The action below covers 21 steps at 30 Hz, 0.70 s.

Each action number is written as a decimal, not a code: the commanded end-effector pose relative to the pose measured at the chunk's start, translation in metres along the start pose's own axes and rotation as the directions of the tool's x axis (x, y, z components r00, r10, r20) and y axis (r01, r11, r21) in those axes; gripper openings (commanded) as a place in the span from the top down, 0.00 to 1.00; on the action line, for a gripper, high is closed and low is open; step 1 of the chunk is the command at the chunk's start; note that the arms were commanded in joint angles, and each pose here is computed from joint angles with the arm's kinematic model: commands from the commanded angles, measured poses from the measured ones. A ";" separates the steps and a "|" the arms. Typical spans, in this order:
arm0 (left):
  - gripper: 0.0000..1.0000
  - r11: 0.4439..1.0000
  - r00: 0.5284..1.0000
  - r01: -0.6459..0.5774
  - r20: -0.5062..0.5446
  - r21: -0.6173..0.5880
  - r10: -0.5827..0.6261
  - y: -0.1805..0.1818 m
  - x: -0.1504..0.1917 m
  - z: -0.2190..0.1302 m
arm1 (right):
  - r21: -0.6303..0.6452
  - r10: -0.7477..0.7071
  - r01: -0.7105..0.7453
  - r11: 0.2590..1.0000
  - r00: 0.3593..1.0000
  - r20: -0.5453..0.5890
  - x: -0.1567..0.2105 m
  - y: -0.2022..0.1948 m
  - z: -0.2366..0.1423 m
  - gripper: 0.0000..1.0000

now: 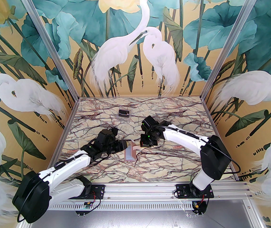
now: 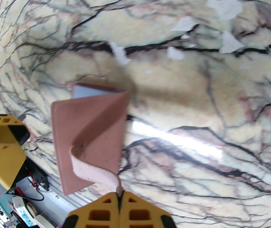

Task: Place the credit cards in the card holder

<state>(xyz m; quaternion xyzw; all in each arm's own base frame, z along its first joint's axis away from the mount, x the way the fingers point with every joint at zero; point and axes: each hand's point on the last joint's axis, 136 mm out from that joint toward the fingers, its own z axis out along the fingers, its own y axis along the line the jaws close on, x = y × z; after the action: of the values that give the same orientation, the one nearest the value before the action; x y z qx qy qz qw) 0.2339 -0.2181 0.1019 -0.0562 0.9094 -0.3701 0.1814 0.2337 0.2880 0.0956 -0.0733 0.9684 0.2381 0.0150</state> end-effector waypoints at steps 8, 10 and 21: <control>0.68 1.000 0.994 -0.020 -0.110 0.021 0.022 -0.008 0.013 0.035 | 0.052 -0.004 0.004 0.999 1.000 0.003 0.002 -0.021 0.001 1.00; 0.70 1.000 0.993 -0.013 -0.121 0.008 0.014 -0.004 0.015 0.042 | 0.061 -0.002 0.002 0.998 1.000 0.002 0.003 -0.023 0.002 1.00; 0.72 0.998 0.989 -0.005 -0.148 -0.062 -0.005 0.017 0.023 0.061 | 0.242 0.028 -0.029 0.970 1.000 0.009 0.004 -0.065 0.002 0.98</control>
<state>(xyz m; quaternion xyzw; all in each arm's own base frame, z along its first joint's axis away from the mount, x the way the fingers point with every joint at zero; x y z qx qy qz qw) 0.2294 -0.2452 0.0415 -0.0388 0.9333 -0.3422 0.1014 0.2383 0.2517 0.0730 -0.0570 0.9838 0.1686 0.0206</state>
